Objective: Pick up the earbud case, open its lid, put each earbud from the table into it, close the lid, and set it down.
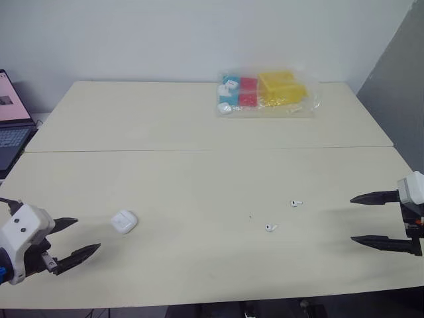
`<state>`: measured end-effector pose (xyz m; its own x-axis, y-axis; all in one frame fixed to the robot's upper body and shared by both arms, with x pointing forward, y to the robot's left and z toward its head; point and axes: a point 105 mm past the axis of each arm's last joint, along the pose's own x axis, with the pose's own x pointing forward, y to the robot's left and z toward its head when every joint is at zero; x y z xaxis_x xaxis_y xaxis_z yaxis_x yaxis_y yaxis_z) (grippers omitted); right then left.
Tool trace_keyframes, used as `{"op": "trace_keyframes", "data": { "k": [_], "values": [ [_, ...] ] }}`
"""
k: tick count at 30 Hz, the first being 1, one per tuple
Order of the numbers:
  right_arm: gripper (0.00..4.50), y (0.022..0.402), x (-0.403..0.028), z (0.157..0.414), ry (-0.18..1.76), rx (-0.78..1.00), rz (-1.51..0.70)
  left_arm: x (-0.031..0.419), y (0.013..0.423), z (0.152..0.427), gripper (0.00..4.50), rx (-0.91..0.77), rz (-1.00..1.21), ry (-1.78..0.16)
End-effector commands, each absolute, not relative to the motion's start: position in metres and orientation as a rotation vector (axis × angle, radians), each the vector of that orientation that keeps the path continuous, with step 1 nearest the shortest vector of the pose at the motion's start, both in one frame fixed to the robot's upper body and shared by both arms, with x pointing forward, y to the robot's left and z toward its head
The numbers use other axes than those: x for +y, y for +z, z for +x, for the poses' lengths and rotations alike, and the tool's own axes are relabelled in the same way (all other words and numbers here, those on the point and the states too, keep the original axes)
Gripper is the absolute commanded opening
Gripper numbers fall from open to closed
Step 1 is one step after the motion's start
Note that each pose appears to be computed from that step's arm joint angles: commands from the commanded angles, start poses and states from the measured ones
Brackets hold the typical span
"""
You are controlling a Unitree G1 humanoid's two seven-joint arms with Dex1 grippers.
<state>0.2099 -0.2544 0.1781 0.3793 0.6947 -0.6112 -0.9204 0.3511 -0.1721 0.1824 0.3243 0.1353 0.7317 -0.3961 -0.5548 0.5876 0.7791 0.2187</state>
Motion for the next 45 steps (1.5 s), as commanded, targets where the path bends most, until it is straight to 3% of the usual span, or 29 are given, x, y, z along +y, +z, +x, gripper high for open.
{"op": "trace_keyframes", "data": {
  "k": [1, 13, 21, 32, 39, 45],
  "values": [
    [4.46, 0.186, -0.255, 0.207, 1.089, 0.458, -0.568, 0.322, 0.142, 0.185, 4.50, 0.490, 0.416, -0.572],
    [4.46, 0.188, -0.262, 0.203, 1.042, 0.472, -0.574, 0.322, 0.138, 0.182, 4.50, 0.543, 0.432, -0.721],
    [4.46, 0.194, -0.257, 0.210, 1.035, 0.419, -0.575, 0.320, 0.151, 0.197, 4.50, 0.476, 0.395, -0.686],
    [4.46, 0.204, -0.246, 0.216, 1.031, 0.357, -0.517, 0.318, 0.150, 0.197, 4.50, 0.466, 0.369, -0.686],
    [4.46, 0.202, -0.248, 0.217, 1.028, 0.365, -0.538, 0.327, 0.149, 0.194, 4.50, 0.451, 0.477, -0.668],
    [4.46, 0.211, -0.230, 0.226, 1.084, 0.306, -0.595, 0.332, 0.143, 0.189, 4.50, 0.546, 0.426, -0.660]
  ]
}}
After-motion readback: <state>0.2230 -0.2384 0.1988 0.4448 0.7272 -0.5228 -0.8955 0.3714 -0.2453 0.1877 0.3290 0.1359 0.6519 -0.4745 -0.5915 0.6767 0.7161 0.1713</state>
